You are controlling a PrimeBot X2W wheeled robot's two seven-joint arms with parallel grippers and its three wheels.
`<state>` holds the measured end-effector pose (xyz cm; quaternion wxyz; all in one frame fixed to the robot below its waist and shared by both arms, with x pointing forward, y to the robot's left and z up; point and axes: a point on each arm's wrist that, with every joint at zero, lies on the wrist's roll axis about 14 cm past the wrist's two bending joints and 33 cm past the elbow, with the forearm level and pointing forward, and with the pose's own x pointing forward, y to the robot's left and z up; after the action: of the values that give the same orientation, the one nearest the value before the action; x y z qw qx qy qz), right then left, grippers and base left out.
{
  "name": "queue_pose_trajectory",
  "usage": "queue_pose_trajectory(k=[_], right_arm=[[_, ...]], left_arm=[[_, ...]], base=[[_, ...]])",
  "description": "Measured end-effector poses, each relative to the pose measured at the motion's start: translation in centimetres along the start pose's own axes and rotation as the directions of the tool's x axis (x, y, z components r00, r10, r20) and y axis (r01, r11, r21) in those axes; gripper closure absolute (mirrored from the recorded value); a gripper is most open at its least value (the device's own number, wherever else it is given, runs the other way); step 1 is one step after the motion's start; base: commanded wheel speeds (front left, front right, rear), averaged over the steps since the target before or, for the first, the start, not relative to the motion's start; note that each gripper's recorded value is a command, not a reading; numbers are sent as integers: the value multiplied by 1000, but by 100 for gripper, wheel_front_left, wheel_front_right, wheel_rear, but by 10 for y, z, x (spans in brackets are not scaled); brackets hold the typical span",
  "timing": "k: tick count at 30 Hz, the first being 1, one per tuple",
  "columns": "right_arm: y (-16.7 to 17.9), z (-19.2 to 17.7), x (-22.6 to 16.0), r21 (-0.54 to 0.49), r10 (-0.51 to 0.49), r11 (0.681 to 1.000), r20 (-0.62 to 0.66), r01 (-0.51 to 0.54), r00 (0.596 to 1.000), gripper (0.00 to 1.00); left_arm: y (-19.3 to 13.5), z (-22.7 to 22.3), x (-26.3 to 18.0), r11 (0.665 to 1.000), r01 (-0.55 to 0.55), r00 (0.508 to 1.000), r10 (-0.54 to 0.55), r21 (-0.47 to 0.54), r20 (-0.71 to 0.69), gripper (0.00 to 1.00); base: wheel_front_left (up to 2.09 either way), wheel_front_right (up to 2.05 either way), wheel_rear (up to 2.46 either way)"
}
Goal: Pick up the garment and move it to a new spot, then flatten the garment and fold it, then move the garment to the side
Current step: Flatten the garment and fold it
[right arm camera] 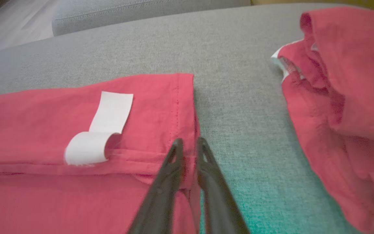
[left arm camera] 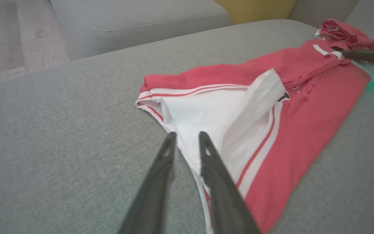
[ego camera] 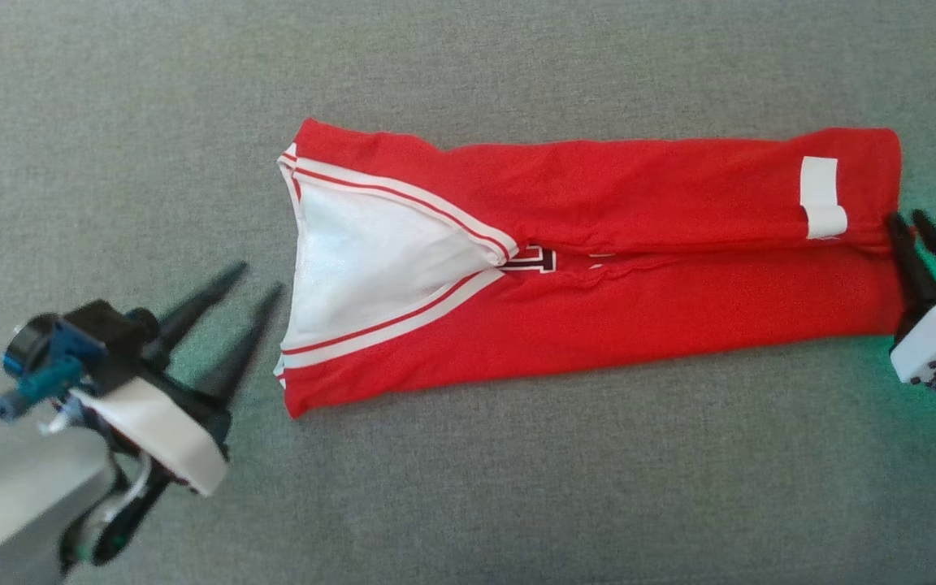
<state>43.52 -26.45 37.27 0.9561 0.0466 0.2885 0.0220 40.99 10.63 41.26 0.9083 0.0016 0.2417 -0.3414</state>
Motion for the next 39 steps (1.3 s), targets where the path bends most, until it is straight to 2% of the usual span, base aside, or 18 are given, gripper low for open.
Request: queue_pose_trajectory(k=[2,5,9,12,14,16,18,24,30,33,34,35,36,39], right_arm=[[0,9,-3,19,-19,1000,63,18,998,0],[-3,23,-14,76,-64,996,183,50,981,0],[-2,14,-34,153,-117,985,265,78,957,0],[5,1,-47,196,-136,977,270,84,953,0],[7,-2,-52,207,-144,974,273,88,951,0],[5,1,-55,212,-155,973,284,96,946,0],[2,5,-55,219,-168,970,291,105,942,0],[-3,13,-36,243,-189,962,256,126,948,0],[3,4,-9,273,-174,954,157,126,972,0],[10,-19,-1,274,-152,953,54,132,987,0],[11,-24,1,275,-149,952,31,134,988,22],[12,-26,2,275,-144,952,20,133,989,89],[13,-26,2,278,-138,952,9,130,990,100],[18,-23,2,275,-119,955,0,114,993,100]], left_arm=[[0,2,2,999,-46,998,47,-18,29,0],[7,21,5,984,-168,977,174,-59,123,0],[9,69,-4,934,-321,871,356,-157,337,0],[8,59,-29,875,-440,793,485,-204,369,0],[1,46,-44,846,-496,761,533,-198,369,0],[-8,41,-54,828,-527,736,558,-192,383,0],[-19,43,-60,829,-537,728,548,-155,412,0],[-22,46,-80,798,-578,675,585,-170,450,0],[-15,47,-87,781,-595,650,606,-187,459,0],[-12,46,-88,780,-595,648,609,-195,458,0],[-10,45,-89,776,-598,645,614,-199,456,0],[-9,45,-90,773,-602,641,618,-202,455,0],[-9,44,-91,774,-600,643,617,-202,453,0],[-9,42,-93,772,-601,641,620,-207,452,0]], base=[[0,0,0],[0,0,0],[0,0,0],[0,0,0],[0,0,0],[0,0,0],[0,0,0],[0,0,0],[0,0,0],[0,0,0],[0,0,0],[0,0,0],[0,0,0],[0,0,0]])
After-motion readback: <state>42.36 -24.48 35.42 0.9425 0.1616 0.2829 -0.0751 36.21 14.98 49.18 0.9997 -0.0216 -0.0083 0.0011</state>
